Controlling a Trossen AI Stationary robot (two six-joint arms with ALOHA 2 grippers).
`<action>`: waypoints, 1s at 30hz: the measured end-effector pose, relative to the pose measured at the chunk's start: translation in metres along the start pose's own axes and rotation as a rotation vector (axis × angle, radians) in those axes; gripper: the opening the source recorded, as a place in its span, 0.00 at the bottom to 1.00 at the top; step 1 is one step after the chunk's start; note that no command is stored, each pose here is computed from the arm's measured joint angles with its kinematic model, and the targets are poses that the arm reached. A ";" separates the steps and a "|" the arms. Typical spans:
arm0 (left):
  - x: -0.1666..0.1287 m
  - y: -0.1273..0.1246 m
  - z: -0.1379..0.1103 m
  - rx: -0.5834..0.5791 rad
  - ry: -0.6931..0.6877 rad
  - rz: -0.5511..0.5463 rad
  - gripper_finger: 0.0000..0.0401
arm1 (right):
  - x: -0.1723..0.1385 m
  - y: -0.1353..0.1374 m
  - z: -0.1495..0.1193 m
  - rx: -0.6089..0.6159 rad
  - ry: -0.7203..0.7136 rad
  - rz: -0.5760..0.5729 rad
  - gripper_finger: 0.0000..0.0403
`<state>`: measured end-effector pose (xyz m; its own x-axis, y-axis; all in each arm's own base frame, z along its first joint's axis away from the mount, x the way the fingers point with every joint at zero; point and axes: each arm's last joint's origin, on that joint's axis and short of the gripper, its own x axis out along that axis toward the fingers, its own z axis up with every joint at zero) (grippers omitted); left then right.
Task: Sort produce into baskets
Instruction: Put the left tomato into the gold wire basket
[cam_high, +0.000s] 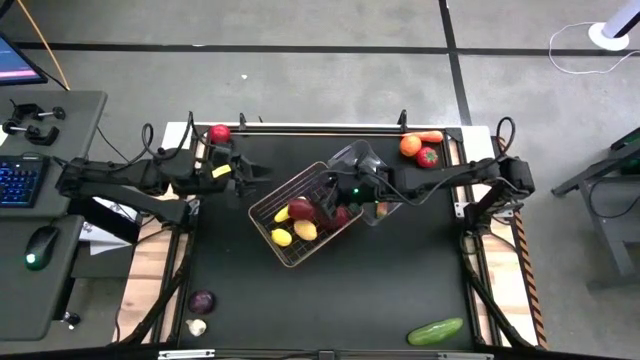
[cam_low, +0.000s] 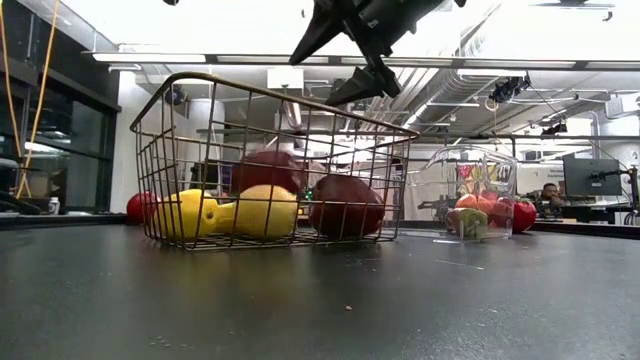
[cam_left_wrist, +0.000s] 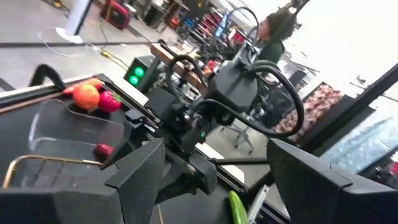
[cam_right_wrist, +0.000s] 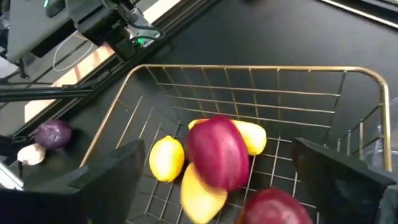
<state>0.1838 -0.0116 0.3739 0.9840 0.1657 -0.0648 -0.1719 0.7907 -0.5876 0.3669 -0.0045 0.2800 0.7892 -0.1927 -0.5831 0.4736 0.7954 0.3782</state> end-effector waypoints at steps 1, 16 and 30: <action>0.000 0.000 0.001 -0.004 -0.015 0.010 0.68 | 0.000 -0.002 0.001 0.000 -0.002 -0.004 0.96; 0.011 0.100 0.094 0.037 0.383 1.013 0.68 | -0.070 -0.023 0.051 -0.022 -0.163 0.071 0.93; 0.035 0.299 0.086 -0.346 0.654 1.488 0.68 | -0.080 -0.010 0.039 0.016 -0.107 0.104 0.93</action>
<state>0.1631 0.2810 0.2655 -0.1530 0.2762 -0.9488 -0.9871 0.0031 0.1601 0.3148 -0.0193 0.3511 0.8709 -0.1710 -0.4607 0.3932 0.8049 0.4446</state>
